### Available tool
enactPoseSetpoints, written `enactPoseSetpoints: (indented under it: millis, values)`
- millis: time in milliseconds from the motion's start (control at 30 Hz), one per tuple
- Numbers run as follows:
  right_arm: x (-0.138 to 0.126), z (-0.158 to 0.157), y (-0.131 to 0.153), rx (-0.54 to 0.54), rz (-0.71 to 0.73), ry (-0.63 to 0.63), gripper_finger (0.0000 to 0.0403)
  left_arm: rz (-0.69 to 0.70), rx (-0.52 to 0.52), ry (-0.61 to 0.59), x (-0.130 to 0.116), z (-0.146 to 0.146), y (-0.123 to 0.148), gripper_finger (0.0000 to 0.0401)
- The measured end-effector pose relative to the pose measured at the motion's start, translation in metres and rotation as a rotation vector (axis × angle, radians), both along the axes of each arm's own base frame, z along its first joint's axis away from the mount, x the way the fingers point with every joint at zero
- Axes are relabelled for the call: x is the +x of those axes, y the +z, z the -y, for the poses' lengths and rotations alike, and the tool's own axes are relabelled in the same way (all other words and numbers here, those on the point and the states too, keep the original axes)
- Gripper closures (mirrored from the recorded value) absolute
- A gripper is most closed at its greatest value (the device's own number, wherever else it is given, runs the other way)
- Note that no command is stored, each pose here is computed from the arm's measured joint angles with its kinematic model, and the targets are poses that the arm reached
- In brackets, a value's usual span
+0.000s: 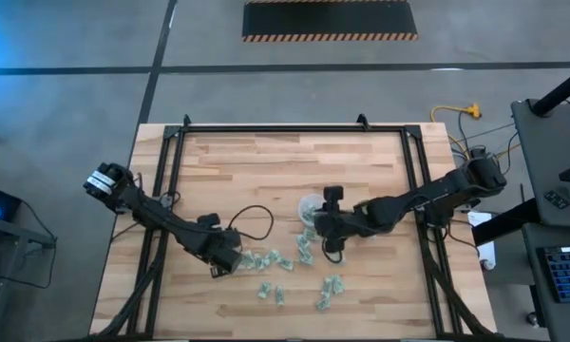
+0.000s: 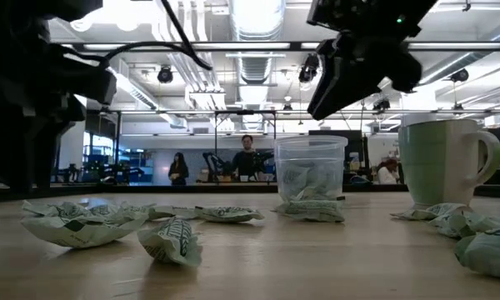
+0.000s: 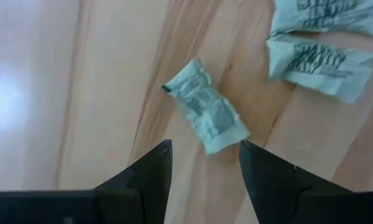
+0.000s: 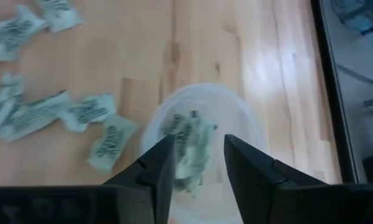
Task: Pick and place Stevia / Truvia into bins
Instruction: Put the green stevia packet into the transparent container
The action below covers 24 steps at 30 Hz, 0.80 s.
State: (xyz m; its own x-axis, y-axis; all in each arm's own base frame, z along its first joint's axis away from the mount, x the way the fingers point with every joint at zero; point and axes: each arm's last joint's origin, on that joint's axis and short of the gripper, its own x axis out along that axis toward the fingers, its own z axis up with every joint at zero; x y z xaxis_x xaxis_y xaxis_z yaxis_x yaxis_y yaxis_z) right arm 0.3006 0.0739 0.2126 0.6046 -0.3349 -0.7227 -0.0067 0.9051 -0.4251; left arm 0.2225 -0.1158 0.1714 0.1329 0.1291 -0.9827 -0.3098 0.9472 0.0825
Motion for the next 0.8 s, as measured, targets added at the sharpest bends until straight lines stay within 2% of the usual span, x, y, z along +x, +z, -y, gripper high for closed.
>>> enactPoseSetpoints:
  millis: [200,400,533,733,800]
  values:
    - [-0.011,-0.017,-0.004,0.008,-0.054,0.025,0.0273,0.065,-0.029,-0.051,0.002,0.000,-0.013,0.0232]
    - [-0.021,-0.031,-0.006,0.019,-0.088,0.038,0.0277,0.039,-0.023,-0.043,-0.004,-0.004,-0.023,0.0249]
    - [-0.028,-0.042,-0.008,0.030,-0.104,0.045,0.0283,0.029,-0.049,-0.041,-0.006,-0.005,-0.025,0.0289]
    - [-0.037,-0.058,-0.009,0.047,-0.109,0.068,0.0294,0.042,-0.076,-0.077,-0.004,-0.004,-0.023,0.0379]
    - [-0.041,-0.063,-0.009,0.048,-0.117,0.080,0.0297,0.051,-0.079,-0.088,-0.002,-0.003,-0.020,0.0394]
